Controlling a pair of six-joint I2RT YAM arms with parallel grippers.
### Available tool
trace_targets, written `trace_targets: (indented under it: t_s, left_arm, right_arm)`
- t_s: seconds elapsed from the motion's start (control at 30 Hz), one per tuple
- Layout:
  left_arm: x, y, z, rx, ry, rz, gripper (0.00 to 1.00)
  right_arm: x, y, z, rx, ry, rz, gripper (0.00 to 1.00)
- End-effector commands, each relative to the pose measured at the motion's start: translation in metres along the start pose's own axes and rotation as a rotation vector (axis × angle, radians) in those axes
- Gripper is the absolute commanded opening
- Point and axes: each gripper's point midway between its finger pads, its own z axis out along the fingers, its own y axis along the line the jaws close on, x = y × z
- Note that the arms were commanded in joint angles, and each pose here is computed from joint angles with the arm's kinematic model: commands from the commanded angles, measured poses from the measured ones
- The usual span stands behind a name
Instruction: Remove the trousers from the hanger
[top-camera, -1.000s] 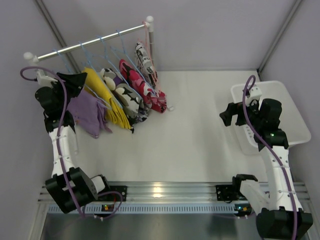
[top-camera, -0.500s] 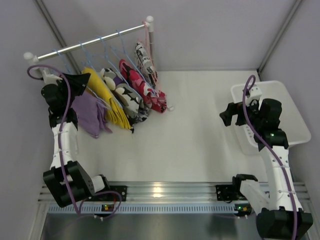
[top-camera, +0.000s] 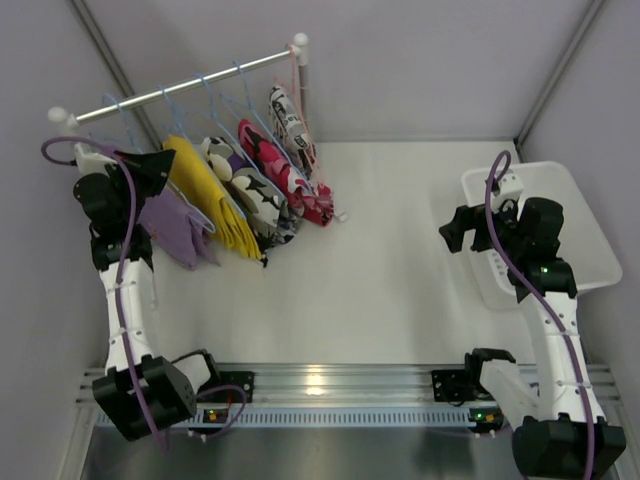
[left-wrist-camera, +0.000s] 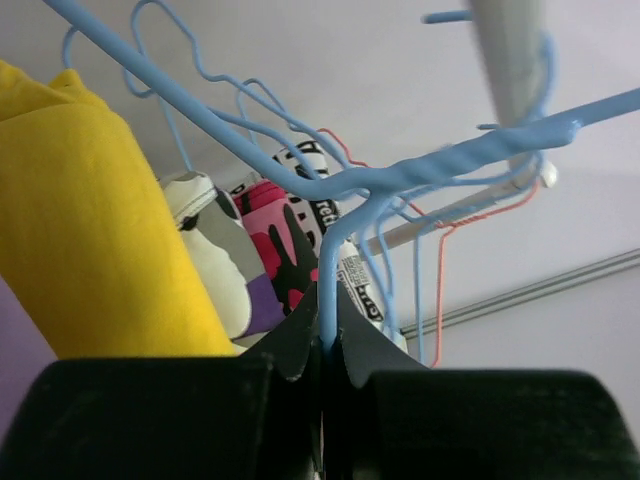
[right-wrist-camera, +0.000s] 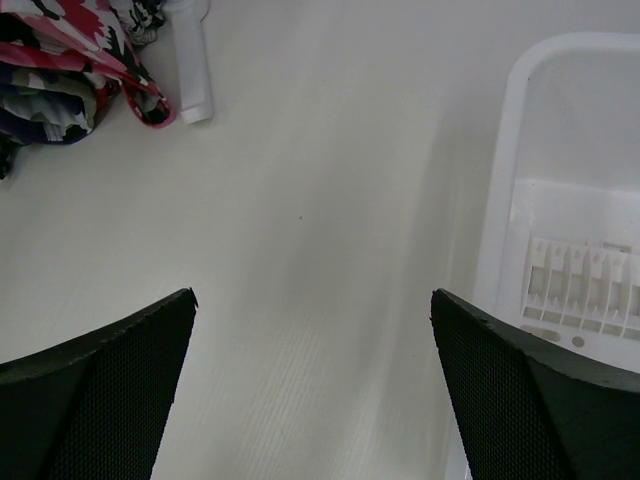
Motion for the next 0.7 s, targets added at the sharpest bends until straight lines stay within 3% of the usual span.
trace_targets:
  t_s: [0.0, 0.13, 0.33, 0.67]
  left_arm:
    - [-0.046, -0.099, -0.038, 0.228, -0.164, 0.204, 0.00]
    - [-0.047, -0.121, -0.057, 0.246, -0.168, 0.210, 0.00]
    - [-0.016, -0.104, -0.076, 0.180, -0.061, 0.128, 0.00]
    - [0.071, -0.126, -0.155, 0.305, 0.264, 0.084, 0.00]
  right_arm:
    - [-0.019, -0.002, -0.003, 0.003, -0.074, -0.045, 0.99]
    - [-0.022, -0.001, -0.006, 0.002, -0.081, -0.053, 1.00]
    - [-0.030, 0.001, -0.010, -0.001, -0.094, -0.064, 0.99]
    - [-0.031, 0.007, -0.018, -0.011, -0.097, -0.084, 0.99]
